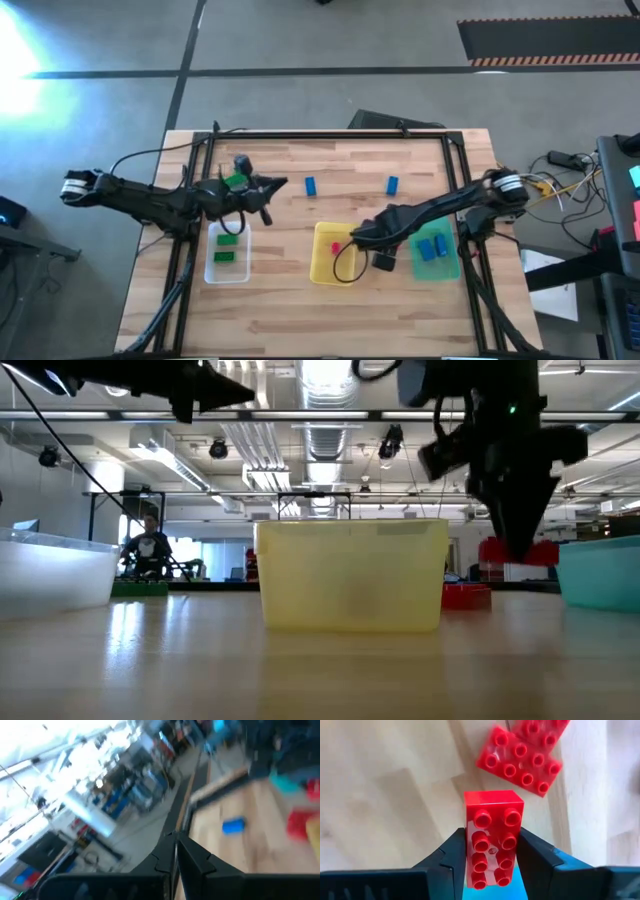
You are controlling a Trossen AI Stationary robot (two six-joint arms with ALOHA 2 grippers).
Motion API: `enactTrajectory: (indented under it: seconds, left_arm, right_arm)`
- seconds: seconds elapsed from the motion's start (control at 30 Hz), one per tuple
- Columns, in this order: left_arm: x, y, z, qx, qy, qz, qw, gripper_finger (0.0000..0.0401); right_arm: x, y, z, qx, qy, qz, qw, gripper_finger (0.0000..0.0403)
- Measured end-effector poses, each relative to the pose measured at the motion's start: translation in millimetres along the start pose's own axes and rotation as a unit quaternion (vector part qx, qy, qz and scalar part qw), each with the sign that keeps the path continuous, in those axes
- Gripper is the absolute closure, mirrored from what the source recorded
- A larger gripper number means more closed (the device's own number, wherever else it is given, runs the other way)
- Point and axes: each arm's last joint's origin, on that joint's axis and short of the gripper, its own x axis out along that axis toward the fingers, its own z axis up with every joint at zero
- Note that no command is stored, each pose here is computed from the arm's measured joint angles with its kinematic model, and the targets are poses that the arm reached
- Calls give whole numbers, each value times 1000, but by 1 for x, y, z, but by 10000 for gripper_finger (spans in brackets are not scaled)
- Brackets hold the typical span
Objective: Sort & place blocks by color
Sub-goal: Put the red game piece into the yellow bin
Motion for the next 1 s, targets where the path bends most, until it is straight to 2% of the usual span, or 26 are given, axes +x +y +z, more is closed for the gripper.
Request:
enactTrajectory:
  seconds: [0.1,0.2,0.33,0.47,0.57,0.67,0.73,0.83,1.0]
  left_arm:
    - [-1,0,6,-50,-38,-1,998,398]
    - [0,-1,9,-117,-64,-14,991,398]
    - [3,-7,9,-173,-79,-55,980,398]
    - [10,-14,10,-209,-101,-76,970,398]
    - [18,-21,10,-232,-115,-79,963,398]
    - [26,-29,9,-261,-132,-83,953,398]
    - [32,-35,8,-264,-150,-91,948,397]
    - [39,-43,8,-280,-172,-102,939,390]
    - [50,-51,11,-311,-182,-129,924,343]
  right_arm:
    - [-20,-5,-5,-14,-83,31,996,278]
    - [-31,-12,-15,-31,-172,62,983,278]
    - [-42,-21,-26,-57,-320,83,942,278]
    - [-51,-30,-31,-81,-469,82,876,278]
    - [-60,-35,-32,-95,-575,86,808,278]
    - [-62,-38,-34,-106,-650,84,748,278]
    - [-61,-39,-35,-111,-678,78,722,278]
    - [-60,-39,-36,-111,-705,75,697,278]
    - [-56,-38,-35,-112,-709,74,692,278]
